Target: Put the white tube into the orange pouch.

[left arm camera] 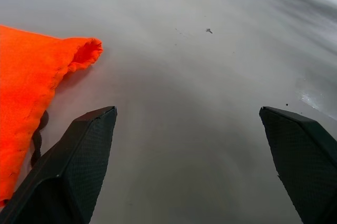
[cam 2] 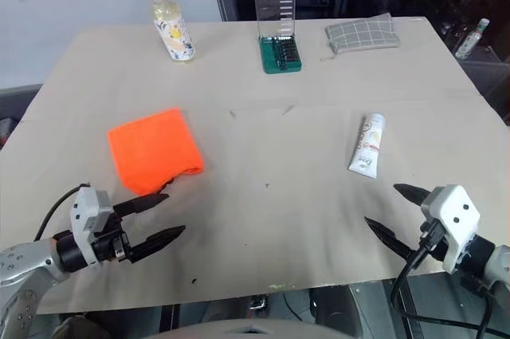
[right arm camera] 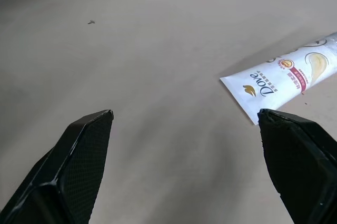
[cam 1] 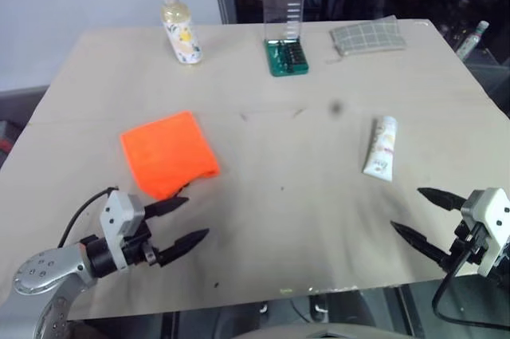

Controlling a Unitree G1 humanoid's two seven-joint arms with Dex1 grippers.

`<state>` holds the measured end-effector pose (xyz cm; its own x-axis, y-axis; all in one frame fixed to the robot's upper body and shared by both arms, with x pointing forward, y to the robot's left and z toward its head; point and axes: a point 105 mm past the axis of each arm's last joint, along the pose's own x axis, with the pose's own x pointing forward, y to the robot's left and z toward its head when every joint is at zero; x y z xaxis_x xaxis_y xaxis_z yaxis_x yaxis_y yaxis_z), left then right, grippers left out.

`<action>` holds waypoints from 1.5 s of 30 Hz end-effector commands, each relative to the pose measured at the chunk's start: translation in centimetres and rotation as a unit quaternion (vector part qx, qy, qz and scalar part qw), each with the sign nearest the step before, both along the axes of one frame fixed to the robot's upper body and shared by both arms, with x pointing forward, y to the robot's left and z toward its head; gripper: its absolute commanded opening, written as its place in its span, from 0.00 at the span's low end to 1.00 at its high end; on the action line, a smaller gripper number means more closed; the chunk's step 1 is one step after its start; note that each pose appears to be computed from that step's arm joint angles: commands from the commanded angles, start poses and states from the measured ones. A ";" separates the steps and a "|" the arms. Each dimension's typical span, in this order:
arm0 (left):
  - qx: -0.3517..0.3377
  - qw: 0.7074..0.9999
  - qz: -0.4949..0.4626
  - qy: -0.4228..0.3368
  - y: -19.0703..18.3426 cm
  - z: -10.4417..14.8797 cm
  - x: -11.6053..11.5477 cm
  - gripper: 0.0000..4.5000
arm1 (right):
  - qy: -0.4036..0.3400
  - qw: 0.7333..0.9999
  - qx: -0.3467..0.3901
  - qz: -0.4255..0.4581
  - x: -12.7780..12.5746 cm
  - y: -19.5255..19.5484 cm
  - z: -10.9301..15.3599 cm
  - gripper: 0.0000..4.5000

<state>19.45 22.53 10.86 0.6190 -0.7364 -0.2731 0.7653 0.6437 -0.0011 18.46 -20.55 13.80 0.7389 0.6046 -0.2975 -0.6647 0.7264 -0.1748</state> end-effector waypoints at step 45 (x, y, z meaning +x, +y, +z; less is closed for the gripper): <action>0.353 0.843 0.218 -0.344 0.6 2.2 7.2 1.00 | -0.087 0.970 0.036 0.224 -0.4 10.3 2.5 0.99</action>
